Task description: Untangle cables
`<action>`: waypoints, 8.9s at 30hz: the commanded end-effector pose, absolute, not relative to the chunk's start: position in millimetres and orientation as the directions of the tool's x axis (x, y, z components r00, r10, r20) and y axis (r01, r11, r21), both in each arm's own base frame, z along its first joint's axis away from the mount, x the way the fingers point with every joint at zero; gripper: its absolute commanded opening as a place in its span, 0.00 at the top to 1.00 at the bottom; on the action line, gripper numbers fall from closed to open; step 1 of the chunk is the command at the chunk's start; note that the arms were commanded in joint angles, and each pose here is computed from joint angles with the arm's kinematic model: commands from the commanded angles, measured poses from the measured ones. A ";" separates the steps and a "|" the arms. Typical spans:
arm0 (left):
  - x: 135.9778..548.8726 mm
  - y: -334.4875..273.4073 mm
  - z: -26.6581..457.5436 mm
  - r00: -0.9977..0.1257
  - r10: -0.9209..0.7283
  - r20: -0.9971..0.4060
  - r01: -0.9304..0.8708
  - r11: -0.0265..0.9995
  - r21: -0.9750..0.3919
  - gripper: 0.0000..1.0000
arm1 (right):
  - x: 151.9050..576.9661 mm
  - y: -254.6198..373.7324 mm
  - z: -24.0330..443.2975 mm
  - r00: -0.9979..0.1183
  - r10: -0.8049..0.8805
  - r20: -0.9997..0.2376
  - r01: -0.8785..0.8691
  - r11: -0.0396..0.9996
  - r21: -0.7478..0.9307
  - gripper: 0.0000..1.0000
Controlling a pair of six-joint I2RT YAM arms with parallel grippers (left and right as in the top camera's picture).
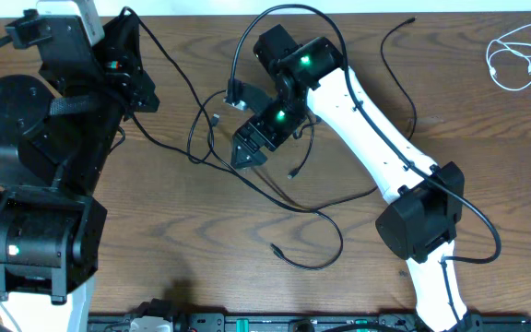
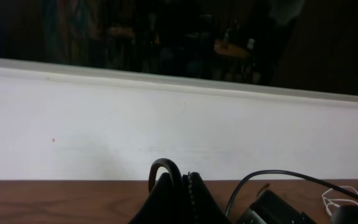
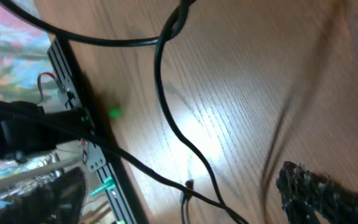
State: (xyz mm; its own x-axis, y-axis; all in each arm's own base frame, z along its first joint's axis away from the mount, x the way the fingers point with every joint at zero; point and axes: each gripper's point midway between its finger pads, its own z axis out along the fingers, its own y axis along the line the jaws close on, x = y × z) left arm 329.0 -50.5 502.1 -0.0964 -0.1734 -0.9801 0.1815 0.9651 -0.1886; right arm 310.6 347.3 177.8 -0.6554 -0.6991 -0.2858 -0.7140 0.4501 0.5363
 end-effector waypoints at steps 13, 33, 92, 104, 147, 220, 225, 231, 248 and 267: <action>326.8 -42.4 503.9 -0.107 -0.234 -0.966 0.137 0.959 -0.247 0.92 | 415.6 329.0 149.7 -0.566 -0.698 -0.438 -0.798 0.598 0.079 0.06; 325.3 -41.6 505.1 -0.104 -0.244 -0.964 0.134 0.957 -0.257 0.93 | 552.6 279.4 85.9 -0.666 -0.476 -0.575 -0.450 0.870 -0.200 0.51; 355.5 -22.3 298.2 -0.776 -0.069 -0.626 0.189 0.922 -0.337 0.93 | 460.7 54.3 256.9 -0.882 -0.035 -0.470 -0.253 0.877 0.408 0.21; 383.3 -24.3 363.5 -0.577 -0.170 -0.799 0.228 0.906 -0.357 0.93 | 420.9 202.3 176.2 -0.914 -0.295 -0.278 -0.398 0.785 0.475 0.22; 324.2 -16.9 636.5 0.186 -0.684 -0.705 0.531 0.674 -0.514 0.93 | 380.7 356.5 323.0 -0.382 -0.373 -0.845 -0.924 0.175 0.341 0.01; 420.7 -158.8 443.9 -0.615 -0.476 -0.629 0.435 0.460 -0.774 0.93 | 432.4 202.6 315.5 -0.673 -0.251 -0.696 -0.679 0.582 0.447 0.23; 392.1 -182.6 455.7 -0.666 -0.358 -0.655 0.555 0.348 -0.755 0.93 | 432.0 248.7 343.0 -0.516 -0.260 -0.816 -0.816 0.440 0.375 0.01; 355.5 -198.7 457.8 -0.788 -0.222 -0.574 0.546 0.181 -0.818 0.92 | 435.7 265.8 361.9 -0.364 -0.257 -0.895 -0.894 0.365 0.258 0.01; 322.7 -233.6 474.4 -0.798 -0.111 -0.592 0.590 0.054 -0.805 0.73 | 495.1 229.9 382.2 -0.389 -0.098 -0.916 -0.773 0.576 0.267 0.99; 397.1 -186.8 333.8 -0.709 -0.093 -0.699 0.440 0.715 -0.543 0.08 | 366.2 -169.7 397.5 -0.503 0.462 -0.731 0.408 0.872 0.270 0.99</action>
State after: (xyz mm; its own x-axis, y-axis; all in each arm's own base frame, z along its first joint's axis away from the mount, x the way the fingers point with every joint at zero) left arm 370.4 -205.4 367.8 -0.7836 -0.1497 -0.6030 0.4671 0.4980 -0.7306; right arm 381.5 -144.5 404.9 -0.5193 0.3825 -0.7642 0.3232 0.9157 0.2387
